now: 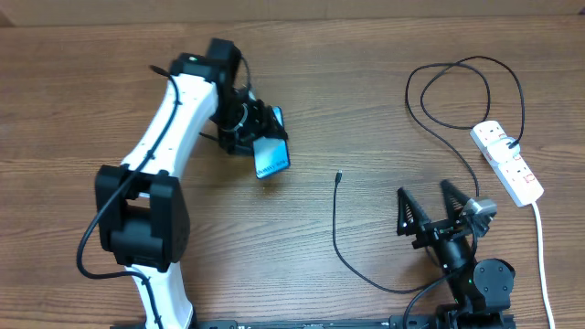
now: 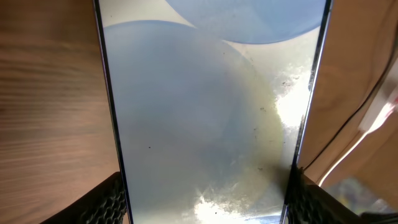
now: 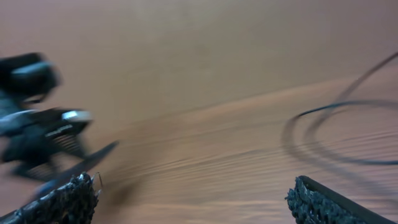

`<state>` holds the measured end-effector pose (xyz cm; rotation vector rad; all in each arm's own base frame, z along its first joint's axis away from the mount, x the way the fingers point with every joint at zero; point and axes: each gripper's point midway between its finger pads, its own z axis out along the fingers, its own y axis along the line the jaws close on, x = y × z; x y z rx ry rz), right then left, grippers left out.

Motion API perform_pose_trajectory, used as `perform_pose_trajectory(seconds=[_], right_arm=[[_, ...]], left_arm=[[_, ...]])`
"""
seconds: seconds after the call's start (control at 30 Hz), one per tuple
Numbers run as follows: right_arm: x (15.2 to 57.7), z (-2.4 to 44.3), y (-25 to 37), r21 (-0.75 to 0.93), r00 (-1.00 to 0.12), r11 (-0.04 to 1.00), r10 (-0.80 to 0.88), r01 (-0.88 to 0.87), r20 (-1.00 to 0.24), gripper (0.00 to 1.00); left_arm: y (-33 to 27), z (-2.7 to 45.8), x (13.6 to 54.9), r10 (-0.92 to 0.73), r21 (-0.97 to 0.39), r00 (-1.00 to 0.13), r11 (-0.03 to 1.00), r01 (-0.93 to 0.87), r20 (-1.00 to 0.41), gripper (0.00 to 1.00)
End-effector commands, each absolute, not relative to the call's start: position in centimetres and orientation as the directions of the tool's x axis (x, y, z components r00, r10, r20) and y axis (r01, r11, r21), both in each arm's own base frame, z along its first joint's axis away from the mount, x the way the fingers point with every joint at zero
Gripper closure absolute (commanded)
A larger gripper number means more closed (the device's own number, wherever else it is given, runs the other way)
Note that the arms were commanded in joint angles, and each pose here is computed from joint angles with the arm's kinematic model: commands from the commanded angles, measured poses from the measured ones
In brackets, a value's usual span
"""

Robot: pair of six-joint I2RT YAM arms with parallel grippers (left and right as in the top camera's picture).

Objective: Plug charger to phone and switch on socket
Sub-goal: 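Lift the phone with the left gripper and tilt it upright, then move the right gripper toward the phone held by the left gripper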

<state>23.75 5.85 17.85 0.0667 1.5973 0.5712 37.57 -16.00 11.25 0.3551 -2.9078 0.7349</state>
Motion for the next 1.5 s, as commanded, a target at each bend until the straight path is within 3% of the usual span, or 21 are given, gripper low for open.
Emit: perform_pose_trajectory(seconds=[0.0,0.1,0.4,0.77,0.97,1.17,1.33,1.47], right_arm=[[21.8,17.8,9.9,0.635,-0.345,0.639,0.534,-0.433,-0.772,0.00],[21.1,17.7,10.9,0.725,-0.440,0.541,0.577,-0.425,-0.688,0.00],[21.2,19.6,10.6,0.714,-0.384,0.527,0.608,-0.460,-0.696,0.00],[21.4,20.8,10.5,0.538,-0.369,0.703,0.398,-0.465,-0.840,0.00],[22.6,22.0,9.7,0.451,-0.462,0.803,0.254,-0.388,-0.850,0.00],[24.5,21.4,9.4,0.452,-0.631,0.841,0.181,-0.298,-0.754,0.00],[26.3,19.1,11.9,0.508,-0.726,0.801,0.140,-0.317,-0.673,0.00],[27.7,17.8,15.9,0.666,-0.815,0.679,0.173,-0.308,-0.554,0.00]], left_arm=[[-14.7,13.3,39.8,-0.263,-0.511,-0.954,0.805,-0.301,0.147,0.53],[-13.8,14.3,40.8,-0.288,-0.544,-0.948,0.778,-0.315,0.137,0.53],[-12.9,17.6,42.4,-0.304,-0.622,-0.948,0.725,-0.296,0.096,0.52],[-13.0,22.8,42.1,-0.272,-0.655,-0.961,0.720,-0.230,0.038,0.54],[-13.0,24.3,40.9,-0.226,-0.650,-0.974,0.737,-0.187,0.023,0.55],[-12.8,24.3,39.5,-0.179,-0.632,-0.983,0.757,-0.163,0.040,0.54],[-12.9,24.2,39.4,-0.176,-0.629,-0.983,0.759,-0.164,0.045,0.54],[-13.8,24.1,39.6,-0.172,-0.628,-0.984,0.763,-0.155,0.033,0.56]])
